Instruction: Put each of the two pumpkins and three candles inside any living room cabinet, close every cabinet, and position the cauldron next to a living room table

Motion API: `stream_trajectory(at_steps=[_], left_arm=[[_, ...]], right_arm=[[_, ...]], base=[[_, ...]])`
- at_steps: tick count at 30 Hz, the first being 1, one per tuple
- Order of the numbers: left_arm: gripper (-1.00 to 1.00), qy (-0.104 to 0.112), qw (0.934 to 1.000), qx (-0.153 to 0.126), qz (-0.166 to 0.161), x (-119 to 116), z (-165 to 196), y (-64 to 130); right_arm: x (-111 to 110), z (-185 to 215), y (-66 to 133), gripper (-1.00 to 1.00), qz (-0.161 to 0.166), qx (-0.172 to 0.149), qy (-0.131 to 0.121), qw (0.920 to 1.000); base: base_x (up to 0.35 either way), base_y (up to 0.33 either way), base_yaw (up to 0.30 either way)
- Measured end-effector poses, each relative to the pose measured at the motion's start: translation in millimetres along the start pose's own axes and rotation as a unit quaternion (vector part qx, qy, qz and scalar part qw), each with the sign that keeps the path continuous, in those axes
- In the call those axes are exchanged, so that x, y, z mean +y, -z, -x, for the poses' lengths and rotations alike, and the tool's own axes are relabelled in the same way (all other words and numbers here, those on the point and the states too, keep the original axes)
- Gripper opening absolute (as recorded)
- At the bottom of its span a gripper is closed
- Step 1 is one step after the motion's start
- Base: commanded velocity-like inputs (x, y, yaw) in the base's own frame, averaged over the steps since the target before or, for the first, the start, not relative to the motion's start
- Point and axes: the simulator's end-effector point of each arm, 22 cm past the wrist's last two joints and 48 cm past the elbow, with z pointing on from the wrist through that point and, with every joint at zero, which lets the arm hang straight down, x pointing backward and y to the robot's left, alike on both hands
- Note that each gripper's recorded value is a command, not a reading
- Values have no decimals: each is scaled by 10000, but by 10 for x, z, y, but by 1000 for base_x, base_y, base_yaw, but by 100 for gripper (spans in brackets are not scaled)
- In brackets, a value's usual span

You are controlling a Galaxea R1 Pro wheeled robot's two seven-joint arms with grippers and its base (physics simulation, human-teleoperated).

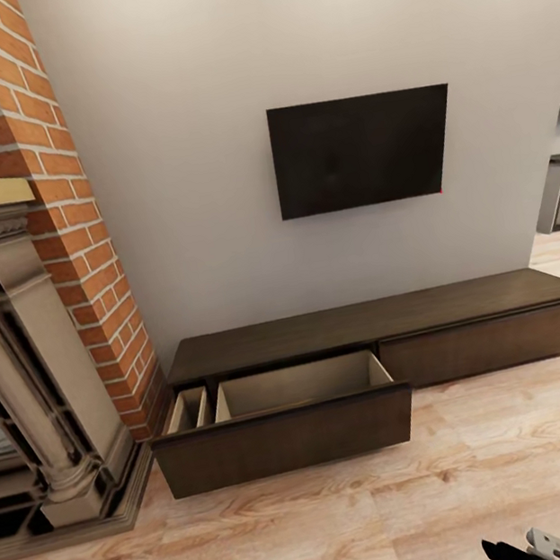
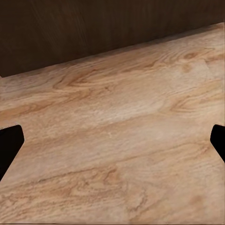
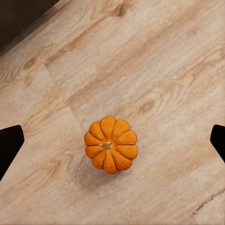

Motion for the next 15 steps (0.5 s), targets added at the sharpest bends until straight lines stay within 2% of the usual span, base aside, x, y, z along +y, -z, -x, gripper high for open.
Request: stream_trajectory(at_steps=[4,7,9,15], left_arm=[[100,-165,9989,433,-47,-36,-153,-34],[100,-241,9982,551,-61,-47,-123,-86],[100,-314,9974,639,-98,-57,85,-152],[100,-254,9972,680,-190,-2,734,-371]], right_arm=[[-24,-58,-57,100,2,4,2,10000],[-42,-99,-99,100,3,2,4,10000],[-54,-126,-127,100,3,0,6,10000],[-87,-204,-212,100,10,-7,14,10000]], base=[[0,0,0],[0,0,0],[0,0,0],[0,0,0]])
